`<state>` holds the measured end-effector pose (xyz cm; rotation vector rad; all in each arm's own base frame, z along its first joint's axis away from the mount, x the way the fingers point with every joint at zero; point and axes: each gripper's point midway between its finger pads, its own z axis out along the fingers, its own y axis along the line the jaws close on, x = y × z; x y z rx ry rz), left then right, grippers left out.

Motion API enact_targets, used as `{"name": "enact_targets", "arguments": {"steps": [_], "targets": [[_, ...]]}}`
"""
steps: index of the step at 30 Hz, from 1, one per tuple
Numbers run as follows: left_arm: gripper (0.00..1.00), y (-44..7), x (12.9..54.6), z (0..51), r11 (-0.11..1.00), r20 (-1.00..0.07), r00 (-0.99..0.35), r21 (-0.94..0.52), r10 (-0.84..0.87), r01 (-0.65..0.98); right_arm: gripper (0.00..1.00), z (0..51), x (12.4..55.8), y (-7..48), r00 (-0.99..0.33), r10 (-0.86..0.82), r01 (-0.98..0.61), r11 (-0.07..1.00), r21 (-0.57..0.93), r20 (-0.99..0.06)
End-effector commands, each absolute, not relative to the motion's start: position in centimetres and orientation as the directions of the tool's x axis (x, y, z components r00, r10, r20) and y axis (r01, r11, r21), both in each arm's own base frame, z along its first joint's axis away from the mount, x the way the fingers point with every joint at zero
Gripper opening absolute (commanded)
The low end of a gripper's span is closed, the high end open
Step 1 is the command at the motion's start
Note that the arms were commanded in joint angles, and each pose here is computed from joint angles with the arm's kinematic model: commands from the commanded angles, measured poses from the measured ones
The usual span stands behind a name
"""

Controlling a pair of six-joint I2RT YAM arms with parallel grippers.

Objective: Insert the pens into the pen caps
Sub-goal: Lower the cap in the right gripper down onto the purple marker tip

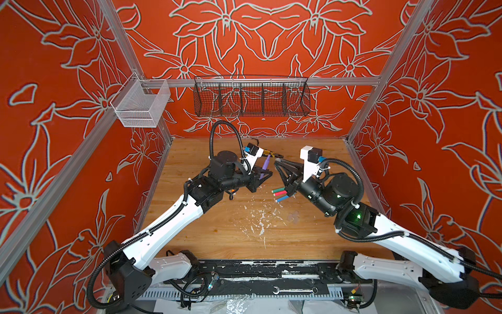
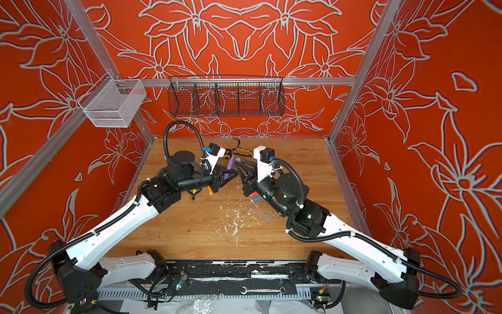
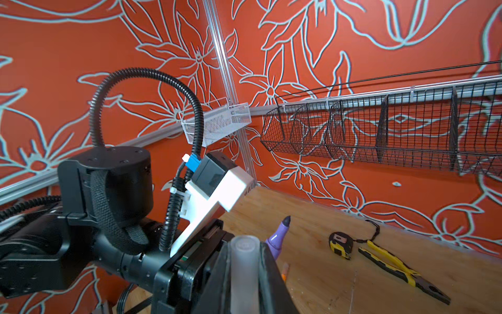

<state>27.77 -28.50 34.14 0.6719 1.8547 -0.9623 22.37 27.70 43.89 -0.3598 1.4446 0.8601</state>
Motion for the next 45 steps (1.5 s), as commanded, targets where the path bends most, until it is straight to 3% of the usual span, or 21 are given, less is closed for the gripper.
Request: {"name": "enact_targets", "arguments": {"steps": [1,16,32,45], "targets": [[0.0,-29.1,27.3,35.1,0.506,-0.908,-0.416,-0.339,0.043,0.793,0.0,44.9,21.9,27.9,-0.099,0.364,-0.724,0.612,0.318,-0.926],[0.0,-28.9,26.6,35.6,0.513,-0.931,-0.365,-0.304,0.02,0.803,0.0,43.4,23.6,29.9,-0.175,0.398,-0.715,0.578,0.394,-0.901],[0.0,-30.4,24.9,35.2,0.445,-0.941,-0.32,-0.242,0.107,0.862,0.0,43.4,24.0,24.2,-0.144,0.55,-0.67,0.558,0.491,-0.822],[0.0,-32.9,23.7,34.1,0.402,-0.938,-0.278,-0.178,0.206,0.898,0.0,44.5,21.4,21.3,-0.095,0.65,-0.738,0.462,0.492,-0.754]]}}
